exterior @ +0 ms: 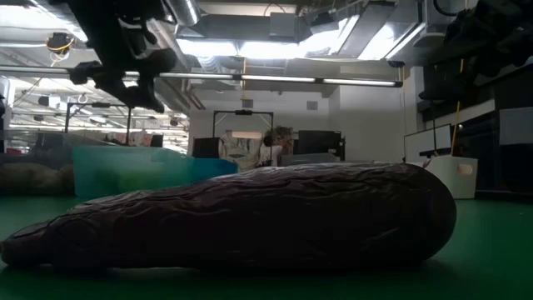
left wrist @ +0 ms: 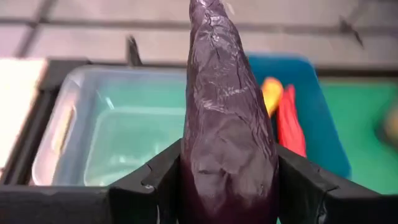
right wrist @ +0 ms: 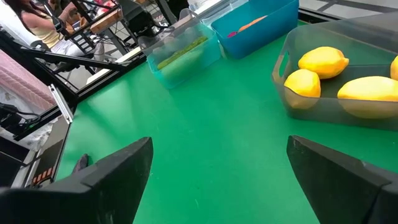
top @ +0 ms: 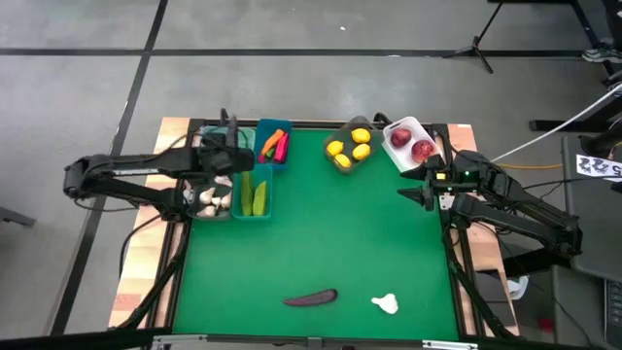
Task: Sort produce into baskets
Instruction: Put the purple eggplant into the transparent bin
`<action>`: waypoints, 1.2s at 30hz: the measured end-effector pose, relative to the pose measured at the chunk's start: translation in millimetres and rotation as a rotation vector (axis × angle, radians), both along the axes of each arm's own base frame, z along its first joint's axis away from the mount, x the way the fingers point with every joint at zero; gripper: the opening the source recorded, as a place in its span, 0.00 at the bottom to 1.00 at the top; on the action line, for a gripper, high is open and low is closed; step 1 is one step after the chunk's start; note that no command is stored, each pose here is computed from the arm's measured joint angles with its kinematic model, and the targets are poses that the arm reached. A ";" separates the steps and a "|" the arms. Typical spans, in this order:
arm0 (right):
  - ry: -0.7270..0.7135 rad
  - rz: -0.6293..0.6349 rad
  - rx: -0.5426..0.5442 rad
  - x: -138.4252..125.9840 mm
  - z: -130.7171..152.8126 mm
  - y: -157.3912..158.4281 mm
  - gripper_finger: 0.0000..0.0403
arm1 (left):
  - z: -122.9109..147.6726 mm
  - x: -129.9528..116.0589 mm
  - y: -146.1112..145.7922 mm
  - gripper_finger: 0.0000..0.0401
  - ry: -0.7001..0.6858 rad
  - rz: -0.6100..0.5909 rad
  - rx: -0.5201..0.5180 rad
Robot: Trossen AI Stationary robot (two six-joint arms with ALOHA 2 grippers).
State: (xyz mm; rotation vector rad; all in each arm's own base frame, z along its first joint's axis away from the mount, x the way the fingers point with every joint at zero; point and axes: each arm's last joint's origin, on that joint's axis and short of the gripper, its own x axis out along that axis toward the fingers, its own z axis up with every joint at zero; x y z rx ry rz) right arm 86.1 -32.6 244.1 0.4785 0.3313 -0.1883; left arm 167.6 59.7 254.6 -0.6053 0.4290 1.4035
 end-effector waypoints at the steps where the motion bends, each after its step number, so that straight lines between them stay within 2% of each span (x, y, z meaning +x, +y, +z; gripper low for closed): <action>1: 0.000 0.000 0.000 0.0 0.0 0.0 0.92 | 2.5 -4.0 0.5 0.48 -0.010 -0.022 -0.035; 4: 0.000 0.000 0.000 0.0 0.0 0.0 0.92 | 7.2 -15.9 2.6 0.48 -0.045 -0.062 -0.144; 11: 0.000 0.000 0.000 0.0 0.0 0.0 0.92 | 5.2 -30.6 8.1 0.48 0.042 -0.274 -0.379; 13: 0.000 0.000 0.000 0.0 0.0 0.0 0.92 | 3.9 -33.5 10.9 0.48 0.033 -0.270 -0.431; 18: 0.000 0.000 0.000 0.0 0.0 0.0 0.92 | 3.8 -40.0 22.6 0.48 -0.063 -0.115 -0.470; 24: 0.001 -0.007 -0.003 0.0 0.0 -0.2 0.92 | 4.0 -49.1 35.6 0.48 -0.275 0.239 -0.493; 27: 0.003 -0.018 -0.007 0.0 -0.1 -0.6 0.92 | 5.0 -48.5 37.8 0.48 -0.382 0.357 -0.486; 32: 0.000 -0.018 -0.009 0.1 0.3 -0.6 0.92 | 8.4 -41.4 42.2 0.48 -0.555 0.475 -0.437; 36: 0.000 -0.018 -0.009 0.1 0.3 -0.6 0.92 | 12.5 -38.3 46.3 0.48 -0.642 0.523 -0.353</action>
